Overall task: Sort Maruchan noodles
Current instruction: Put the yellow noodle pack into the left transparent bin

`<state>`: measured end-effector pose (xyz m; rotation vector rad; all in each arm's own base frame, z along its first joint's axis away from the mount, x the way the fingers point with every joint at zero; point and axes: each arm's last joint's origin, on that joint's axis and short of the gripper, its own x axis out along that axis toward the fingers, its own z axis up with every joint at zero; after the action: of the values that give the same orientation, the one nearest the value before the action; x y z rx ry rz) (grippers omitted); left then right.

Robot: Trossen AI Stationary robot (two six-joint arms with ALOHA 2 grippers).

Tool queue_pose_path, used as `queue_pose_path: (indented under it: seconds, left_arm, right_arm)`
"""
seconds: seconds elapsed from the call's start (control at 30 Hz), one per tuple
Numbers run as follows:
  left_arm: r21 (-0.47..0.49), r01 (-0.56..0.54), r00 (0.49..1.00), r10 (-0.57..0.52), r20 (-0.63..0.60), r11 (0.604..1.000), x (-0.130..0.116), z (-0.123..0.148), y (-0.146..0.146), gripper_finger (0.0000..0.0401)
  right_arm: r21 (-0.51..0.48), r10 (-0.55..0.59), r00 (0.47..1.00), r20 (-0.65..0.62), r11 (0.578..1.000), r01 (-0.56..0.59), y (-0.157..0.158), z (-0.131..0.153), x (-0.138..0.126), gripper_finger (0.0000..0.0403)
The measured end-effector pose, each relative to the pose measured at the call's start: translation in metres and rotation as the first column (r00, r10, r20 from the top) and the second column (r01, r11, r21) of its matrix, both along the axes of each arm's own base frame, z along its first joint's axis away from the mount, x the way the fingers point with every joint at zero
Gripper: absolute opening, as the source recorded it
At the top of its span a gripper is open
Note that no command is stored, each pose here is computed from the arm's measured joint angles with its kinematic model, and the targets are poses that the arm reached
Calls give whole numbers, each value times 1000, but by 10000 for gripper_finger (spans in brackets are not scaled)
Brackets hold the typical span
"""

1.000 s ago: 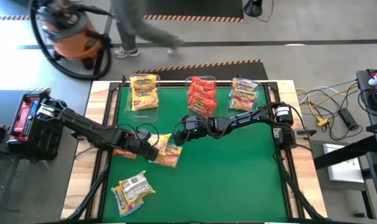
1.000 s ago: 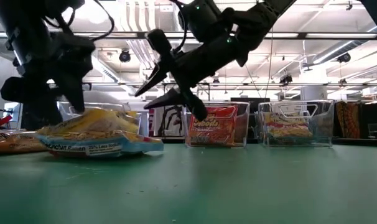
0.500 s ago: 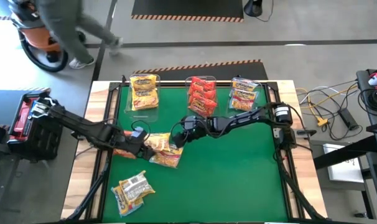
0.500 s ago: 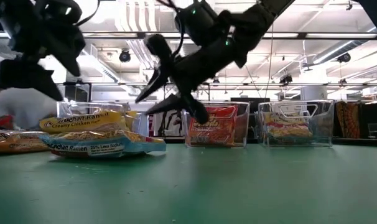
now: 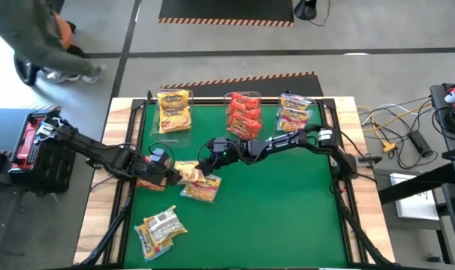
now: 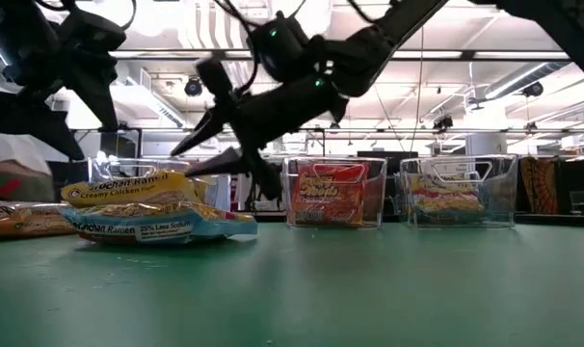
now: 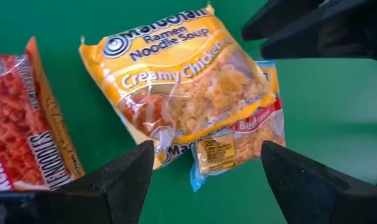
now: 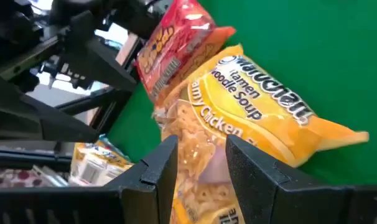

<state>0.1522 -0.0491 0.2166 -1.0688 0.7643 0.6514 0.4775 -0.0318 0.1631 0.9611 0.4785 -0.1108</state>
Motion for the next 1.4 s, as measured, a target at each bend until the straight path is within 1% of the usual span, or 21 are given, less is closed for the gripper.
queue_pose_path:
  seconds: [0.13, 0.2, 0.3, 0.43, 0.6, 0.7, 0.77, 0.93, 1.03, 1.4]
  left_arm:
    - [2, -25, 1000, 25, -5, 1000, -1, -3, -1, 278]
    - [-5, -47, 999, 47, -8, 999, -3, -6, -1, 278]
    - [-29, -87, 996, 87, -12, 996, -6, -14, -4, 278]
    - [-76, -146, 989, 148, 18, 986, -10, -25, -10, 278]
    - [-123, -242, 965, 252, 73, 962, -14, -39, -15, 278]
    - [-155, -282, 949, 299, 96, 947, -13, -47, -16, 278]
    - [-163, -313, 938, 331, 103, 936, -12, -53, -15, 278]
    - [-161, -415, 889, 436, 139, 896, -10, -58, -14, 278]
    - [-159, -439, 872, 462, 161, 884, -8, -59, -14, 278]
    - [-185, -493, 832, 523, 185, 850, 3, -69, -19, 278]
  right_arm:
    - [15, 33, 999, -28, 999, -33, -4, -13, 7, 127]
    - [20, 44, 999, -26, 999, -43, -4, -15, 9, 127]
    - [30, 54, 998, -39, 998, -53, -6, -19, 9, 127]
    - [37, 57, 996, -70, 998, -55, -7, -25, 7, 127]
    - [37, 55, 994, -94, 998, -52, -8, -27, 6, 127]
    - [35, 58, 992, -111, 998, -54, -8, -29, 5, 127]
    - [36, 58, 992, -115, 998, -54, -8, -29, 4, 127]
    - [36, 58, 991, -117, 998, -54, -8, -30, 4, 127]
    - [36, 58, 991, -118, 998, -54, -8, -30, 4, 127]
    - [13, 68, 991, -115, 998, -67, -8, -30, 4, 127]
